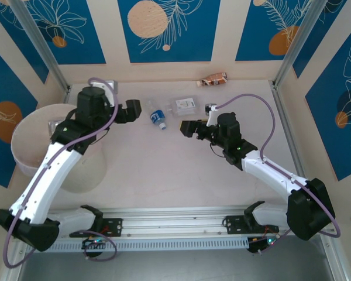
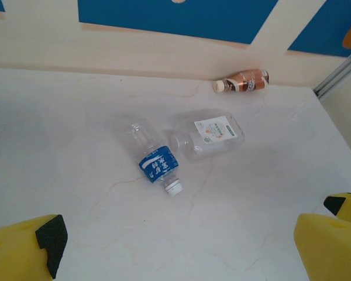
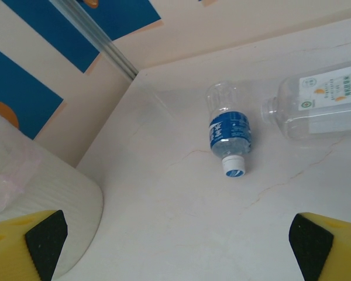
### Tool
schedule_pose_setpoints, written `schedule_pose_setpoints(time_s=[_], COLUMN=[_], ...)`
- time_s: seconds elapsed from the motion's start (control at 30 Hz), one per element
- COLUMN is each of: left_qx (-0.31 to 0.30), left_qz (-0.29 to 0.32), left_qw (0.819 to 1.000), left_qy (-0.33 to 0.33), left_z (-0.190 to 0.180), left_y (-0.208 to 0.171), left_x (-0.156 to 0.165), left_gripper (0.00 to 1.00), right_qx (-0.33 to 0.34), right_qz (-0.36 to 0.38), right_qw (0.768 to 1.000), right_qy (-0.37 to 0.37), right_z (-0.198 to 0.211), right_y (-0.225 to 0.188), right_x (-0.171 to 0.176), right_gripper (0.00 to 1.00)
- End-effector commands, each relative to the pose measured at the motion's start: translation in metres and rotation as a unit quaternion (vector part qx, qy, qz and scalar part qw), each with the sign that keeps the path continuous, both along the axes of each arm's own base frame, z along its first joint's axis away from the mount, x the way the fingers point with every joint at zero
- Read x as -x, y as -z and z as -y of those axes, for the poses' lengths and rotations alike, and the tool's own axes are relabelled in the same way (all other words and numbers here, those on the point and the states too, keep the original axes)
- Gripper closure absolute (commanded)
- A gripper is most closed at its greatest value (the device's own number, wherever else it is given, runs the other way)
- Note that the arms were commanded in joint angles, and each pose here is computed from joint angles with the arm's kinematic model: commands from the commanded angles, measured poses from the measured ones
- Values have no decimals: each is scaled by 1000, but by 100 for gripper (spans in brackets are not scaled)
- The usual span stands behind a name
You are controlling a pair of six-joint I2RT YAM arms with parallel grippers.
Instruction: Put the plastic bottles in the bin
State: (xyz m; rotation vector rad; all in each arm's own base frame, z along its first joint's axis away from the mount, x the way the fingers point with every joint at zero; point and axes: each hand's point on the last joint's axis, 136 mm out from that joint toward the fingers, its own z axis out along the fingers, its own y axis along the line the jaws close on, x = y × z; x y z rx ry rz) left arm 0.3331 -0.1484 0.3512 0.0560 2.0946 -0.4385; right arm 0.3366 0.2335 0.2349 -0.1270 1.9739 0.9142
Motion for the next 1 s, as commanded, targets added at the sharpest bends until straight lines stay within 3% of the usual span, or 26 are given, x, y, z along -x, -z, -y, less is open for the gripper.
schedule_pose_setpoints(time_s=[0.0, 0.3, 0.77, 0.97], left_qx=[-9, 7, -41, -41], left_qz=[22, -9, -108, -164], left_qw=[1000, 1000, 991, 976], left_qy=[3, 7, -72, -137], left_z=[15, 62, 75, 74], left_y=[-9, 42, 146, 197], left_x=[-14, -51, -113, -151], left_gripper=[0, 0, 0, 0], right_qx=[10, 2, 5, 11], right_qz=[-2, -35, -49, -54], right_qw=[999, 997, 994, 993], right_qy=[42, 65, 100, 103], right_z=[16, 32, 61, 67], right_y=[4, 16, 20, 20], right_x=[-4, -5, 4, 12], right_gripper=[0, 0, 0, 0])
